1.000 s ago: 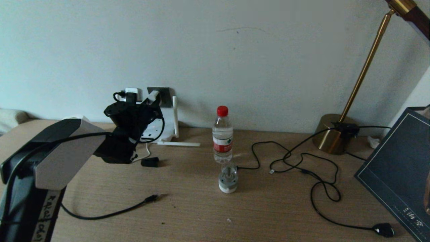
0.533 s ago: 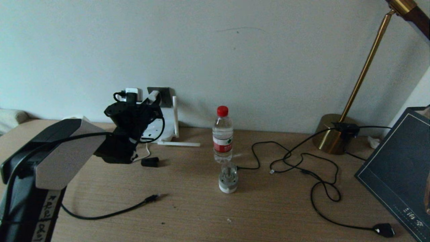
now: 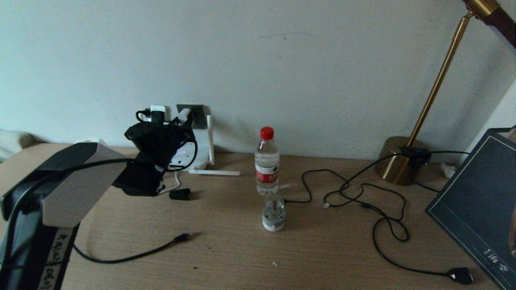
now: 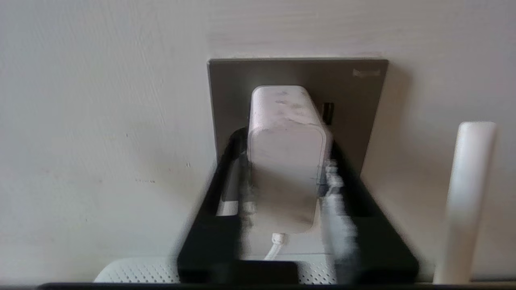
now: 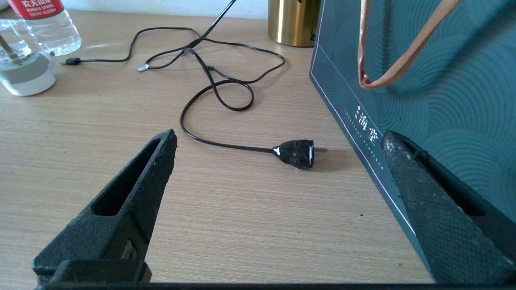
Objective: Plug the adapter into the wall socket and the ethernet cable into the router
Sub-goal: Plug plug into socket, then pick up cable
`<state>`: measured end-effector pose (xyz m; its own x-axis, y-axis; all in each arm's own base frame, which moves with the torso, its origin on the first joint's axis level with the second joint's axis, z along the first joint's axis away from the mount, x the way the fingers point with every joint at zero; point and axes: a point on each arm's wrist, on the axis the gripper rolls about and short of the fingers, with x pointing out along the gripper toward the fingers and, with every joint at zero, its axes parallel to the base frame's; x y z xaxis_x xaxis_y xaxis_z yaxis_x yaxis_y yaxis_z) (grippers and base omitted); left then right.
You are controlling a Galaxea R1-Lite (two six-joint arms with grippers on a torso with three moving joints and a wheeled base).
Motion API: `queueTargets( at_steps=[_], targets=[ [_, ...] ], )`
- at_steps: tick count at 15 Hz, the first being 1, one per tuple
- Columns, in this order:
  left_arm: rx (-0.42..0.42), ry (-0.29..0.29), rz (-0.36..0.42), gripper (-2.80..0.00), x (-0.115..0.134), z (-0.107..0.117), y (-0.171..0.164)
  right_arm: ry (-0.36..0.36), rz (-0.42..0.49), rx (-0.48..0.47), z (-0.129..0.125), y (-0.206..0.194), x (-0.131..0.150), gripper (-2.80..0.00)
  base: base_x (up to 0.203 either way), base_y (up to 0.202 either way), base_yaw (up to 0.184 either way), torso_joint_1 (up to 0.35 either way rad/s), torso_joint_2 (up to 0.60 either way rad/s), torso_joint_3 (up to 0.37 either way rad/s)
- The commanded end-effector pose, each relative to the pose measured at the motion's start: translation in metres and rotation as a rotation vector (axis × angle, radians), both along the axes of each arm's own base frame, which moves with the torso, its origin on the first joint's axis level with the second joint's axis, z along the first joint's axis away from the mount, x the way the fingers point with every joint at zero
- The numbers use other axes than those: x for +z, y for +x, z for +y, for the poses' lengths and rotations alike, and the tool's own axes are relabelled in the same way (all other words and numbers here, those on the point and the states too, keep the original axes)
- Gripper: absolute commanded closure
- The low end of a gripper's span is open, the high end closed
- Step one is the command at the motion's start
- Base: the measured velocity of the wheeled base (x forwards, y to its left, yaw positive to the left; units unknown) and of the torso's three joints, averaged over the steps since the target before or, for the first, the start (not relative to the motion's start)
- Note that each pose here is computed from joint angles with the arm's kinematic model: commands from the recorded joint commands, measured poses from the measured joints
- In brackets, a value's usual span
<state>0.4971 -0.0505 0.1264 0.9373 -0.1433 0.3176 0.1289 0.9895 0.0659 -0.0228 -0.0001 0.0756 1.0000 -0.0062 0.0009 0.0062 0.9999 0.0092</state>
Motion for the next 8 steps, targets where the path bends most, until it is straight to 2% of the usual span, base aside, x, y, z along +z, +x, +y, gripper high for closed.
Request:
queueTargets(
  at_steps=[1, 8],
  targets=[
    [-0.002, -0.001, -0.009, -2.80, 0.0016, -0.0003, -0.0006, 0.000, -0.001, 0.000, 0.0000, 0.0000, 0.0000, -2.80, 0.000, 0.000, 0.000, 0.000, 0.00, 0.000],
    [0.000, -0.003, -0.022, -2.80, 0.0080, -0.0001, -0.0023, 0.000, -0.001, 0.000, 0.0000, 0.0000, 0.0000, -2.80, 0.000, 0.000, 0.000, 0.000, 0.00, 0.000]
  ],
)
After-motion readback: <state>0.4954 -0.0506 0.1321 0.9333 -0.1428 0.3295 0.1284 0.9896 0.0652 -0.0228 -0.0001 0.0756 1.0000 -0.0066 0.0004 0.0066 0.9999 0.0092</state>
